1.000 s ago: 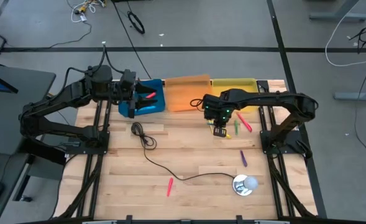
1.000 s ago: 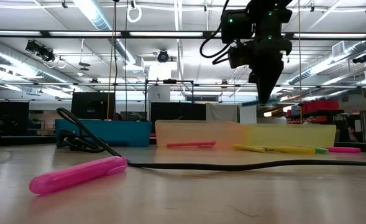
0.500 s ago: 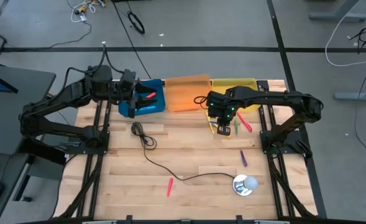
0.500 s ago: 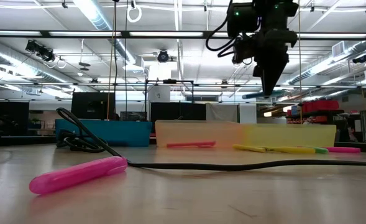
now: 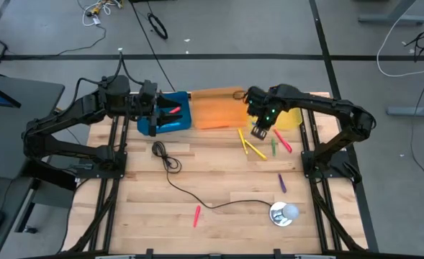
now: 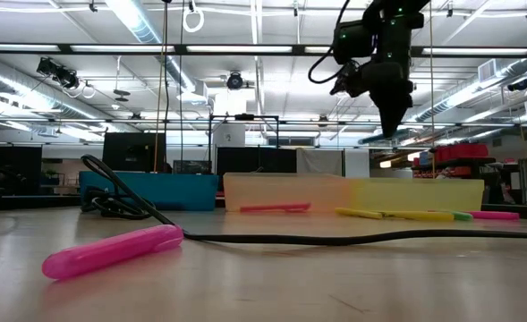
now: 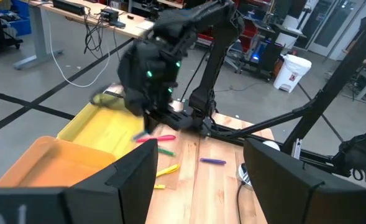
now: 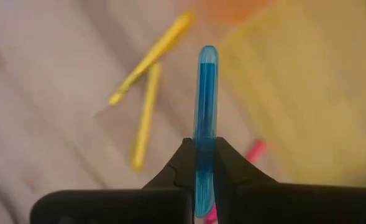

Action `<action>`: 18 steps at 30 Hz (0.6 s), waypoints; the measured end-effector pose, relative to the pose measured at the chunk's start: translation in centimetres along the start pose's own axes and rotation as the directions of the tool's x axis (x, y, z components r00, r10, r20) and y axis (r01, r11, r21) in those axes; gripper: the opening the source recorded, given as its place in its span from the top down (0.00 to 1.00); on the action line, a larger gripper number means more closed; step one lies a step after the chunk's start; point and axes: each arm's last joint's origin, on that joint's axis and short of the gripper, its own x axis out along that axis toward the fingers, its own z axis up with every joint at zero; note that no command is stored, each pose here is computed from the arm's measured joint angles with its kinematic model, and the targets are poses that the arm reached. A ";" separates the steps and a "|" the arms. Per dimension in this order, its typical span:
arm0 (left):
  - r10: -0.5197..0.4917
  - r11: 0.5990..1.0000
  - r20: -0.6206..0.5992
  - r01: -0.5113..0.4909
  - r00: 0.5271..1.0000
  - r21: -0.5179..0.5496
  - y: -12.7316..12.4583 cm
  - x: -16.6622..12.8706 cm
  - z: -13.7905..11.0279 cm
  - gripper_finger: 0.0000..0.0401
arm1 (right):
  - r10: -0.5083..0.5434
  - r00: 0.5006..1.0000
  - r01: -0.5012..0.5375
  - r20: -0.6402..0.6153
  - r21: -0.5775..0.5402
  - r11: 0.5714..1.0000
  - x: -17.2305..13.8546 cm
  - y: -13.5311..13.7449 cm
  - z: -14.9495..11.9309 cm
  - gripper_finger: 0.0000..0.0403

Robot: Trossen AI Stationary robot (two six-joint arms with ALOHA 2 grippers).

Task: Pick & Place Markers
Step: Put the small blue pen into the yellow bin

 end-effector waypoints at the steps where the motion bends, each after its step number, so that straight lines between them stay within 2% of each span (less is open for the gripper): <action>1: 0.000 1.000 0.000 0.000 1.000 0.000 0.0 0.0 0.0 0.39 | -0.021 1.000 0.021 0.009 0.031 0.999 -0.5 -0.7 0.2 0.96; 5: 0.000 1.000 0.000 0.000 1.000 0.001 0.0 0.0 0.0 0.39 | -0.069 0.996 0.059 0.055 0.159 0.985 -2.5 -3.6 0.7 0.96; 10: 0.000 1.000 0.000 0.000 1.000 0.002 0.0 0.0 0.0 0.39 | -0.103 0.990 0.067 0.094 0.326 0.943 -4.8 -7.0 0.7 0.96; 15: 0.000 1.000 0.000 0.000 1.000 0.004 0.0 0.0 0.0 0.39 | -0.168 0.981 0.102 0.097 0.479 0.872 -6.8 -10.0 0.0 0.96; 18: 0.000 1.000 0.000 0.000 1.000 0.004 0.0 0.0 0.0 0.39 | -0.183 0.979 0.100 0.087 0.577 0.811 -7.5 -11.5 -0.5 0.96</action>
